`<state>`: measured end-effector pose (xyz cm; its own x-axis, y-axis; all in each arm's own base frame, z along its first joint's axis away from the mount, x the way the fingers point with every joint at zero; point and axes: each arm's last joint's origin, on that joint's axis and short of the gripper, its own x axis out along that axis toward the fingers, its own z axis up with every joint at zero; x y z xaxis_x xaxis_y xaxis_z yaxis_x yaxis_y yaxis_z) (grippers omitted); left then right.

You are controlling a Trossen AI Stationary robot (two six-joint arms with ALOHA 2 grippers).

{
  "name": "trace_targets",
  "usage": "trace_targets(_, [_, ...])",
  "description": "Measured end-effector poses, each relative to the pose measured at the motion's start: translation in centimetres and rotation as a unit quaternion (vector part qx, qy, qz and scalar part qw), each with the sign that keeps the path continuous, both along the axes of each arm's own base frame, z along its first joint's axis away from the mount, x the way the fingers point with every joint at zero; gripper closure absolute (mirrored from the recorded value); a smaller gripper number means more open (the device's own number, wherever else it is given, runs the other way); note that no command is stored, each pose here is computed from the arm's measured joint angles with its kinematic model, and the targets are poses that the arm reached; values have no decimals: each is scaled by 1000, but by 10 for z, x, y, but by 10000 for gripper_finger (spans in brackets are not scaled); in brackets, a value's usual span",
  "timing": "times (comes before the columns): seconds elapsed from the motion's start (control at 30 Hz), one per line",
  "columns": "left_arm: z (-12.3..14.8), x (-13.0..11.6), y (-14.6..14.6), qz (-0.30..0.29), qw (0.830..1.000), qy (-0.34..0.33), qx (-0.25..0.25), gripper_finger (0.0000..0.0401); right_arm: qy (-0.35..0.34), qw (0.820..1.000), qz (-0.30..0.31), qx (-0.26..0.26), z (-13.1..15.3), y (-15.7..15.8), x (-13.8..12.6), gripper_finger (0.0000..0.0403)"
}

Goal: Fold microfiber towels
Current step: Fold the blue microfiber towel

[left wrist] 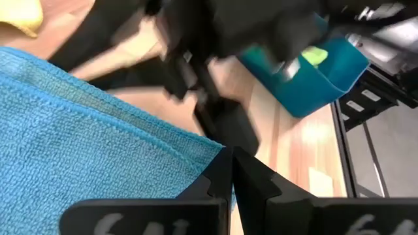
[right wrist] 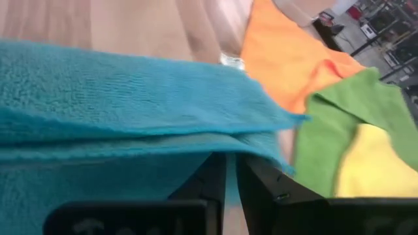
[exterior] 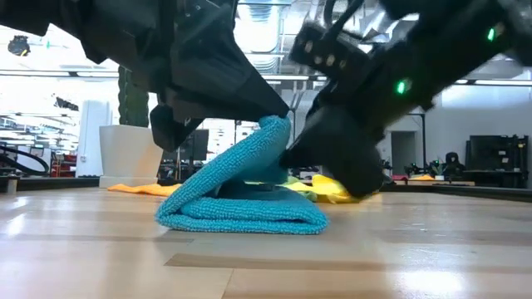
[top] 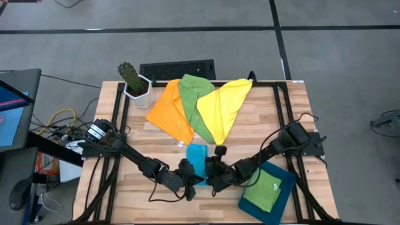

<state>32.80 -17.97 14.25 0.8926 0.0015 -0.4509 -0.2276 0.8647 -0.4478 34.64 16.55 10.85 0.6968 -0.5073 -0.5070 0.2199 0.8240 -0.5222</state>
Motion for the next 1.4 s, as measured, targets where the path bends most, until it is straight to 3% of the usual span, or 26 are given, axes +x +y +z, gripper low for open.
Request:
trace_targets(0.3, [-8, 3, 2, 4, 1000, 1, 9, 401, 19, 999, -25, 7, 25, -6, -15, 342])
trace_targets(0.67, [-37, 18, -3, -17, 999, 20, -18, 401, -3, 1000, -29, 0, 25, 4, -20, 342])
trace_targets(0.93, [-37, 30, -9, -36, 999, 38, 0, 401, -40, 999, -7, 17, 17, 11, -18, 343])
trace_targets(1.2, [-36, 31, -10, -49, 998, 44, -4, 401, -101, 990, 38, 94, -8, -7, -28, 343])
trace_targets(1.4, [-37, 31, -11, -69, 996, 49, -9, 401, -82, 984, 60, 149, -16, -21, -27, 355])
